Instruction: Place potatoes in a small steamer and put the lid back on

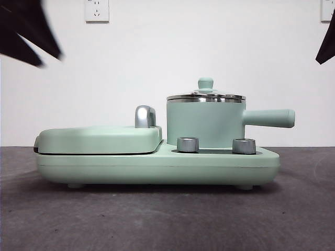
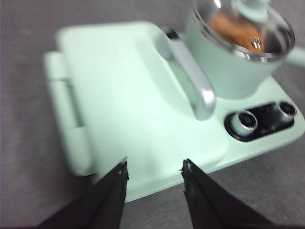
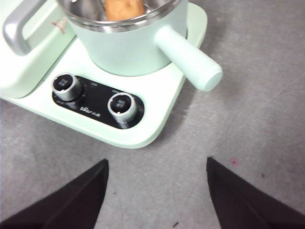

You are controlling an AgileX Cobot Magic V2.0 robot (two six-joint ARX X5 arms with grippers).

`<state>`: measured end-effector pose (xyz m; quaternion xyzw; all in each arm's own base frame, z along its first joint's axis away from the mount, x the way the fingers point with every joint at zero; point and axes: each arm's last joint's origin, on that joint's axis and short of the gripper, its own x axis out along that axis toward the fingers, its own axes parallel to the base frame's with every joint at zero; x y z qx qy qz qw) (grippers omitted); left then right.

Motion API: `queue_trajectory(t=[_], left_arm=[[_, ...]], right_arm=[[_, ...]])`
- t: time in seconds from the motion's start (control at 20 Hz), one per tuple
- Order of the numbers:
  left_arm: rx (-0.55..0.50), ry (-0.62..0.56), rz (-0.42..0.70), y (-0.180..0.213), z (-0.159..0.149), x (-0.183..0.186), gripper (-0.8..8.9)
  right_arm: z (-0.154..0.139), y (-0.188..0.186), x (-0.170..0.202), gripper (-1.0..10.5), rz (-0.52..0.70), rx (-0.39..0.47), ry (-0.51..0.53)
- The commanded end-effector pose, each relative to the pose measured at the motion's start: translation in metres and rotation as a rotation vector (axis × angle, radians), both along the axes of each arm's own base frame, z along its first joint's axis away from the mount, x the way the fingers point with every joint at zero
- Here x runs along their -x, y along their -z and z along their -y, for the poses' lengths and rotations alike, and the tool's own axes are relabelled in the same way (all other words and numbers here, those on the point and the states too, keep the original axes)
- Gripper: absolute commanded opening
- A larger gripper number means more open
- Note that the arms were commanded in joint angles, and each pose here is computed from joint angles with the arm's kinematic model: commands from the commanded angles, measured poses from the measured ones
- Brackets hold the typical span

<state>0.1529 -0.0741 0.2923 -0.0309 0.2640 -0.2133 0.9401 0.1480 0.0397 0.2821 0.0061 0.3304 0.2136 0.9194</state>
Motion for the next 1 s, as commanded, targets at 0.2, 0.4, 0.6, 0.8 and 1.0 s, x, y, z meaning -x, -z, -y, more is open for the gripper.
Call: queue_trajectory(t=[0.2,0.4,0.6,0.8,1.0], left_arm=[[-0.043,-0.134,0.052,-0.012,-0.034,0.045,1.85],[-0.096,-0.152,0.091,-0.013,-0.04,0.054,1.84],[-0.103,-0.15,0.083,-0.012,-0.04,0.054,0.18],[-0.149,-0.127,0.071,-0.01,-0.038,0.049,0.06],[-0.156,-0.13,0.067,-0.009,-0.038,0.048,0.06]], right_arm=[[-0.006,-0.001,0.0,3.2,0.003,-0.008,-0.038],[-0.007,-0.002,0.001,3.2,0.003,-0.016,-0.051],[-0.007,-0.001,0.001,-0.1,-0.002,-0.018,-0.054],[-0.008,-0.001,0.002,0.2,-0.025,-0.044,-0.075],[-0.008,-0.001,0.003,0.2,-0.031,-0.053,-0.09]])
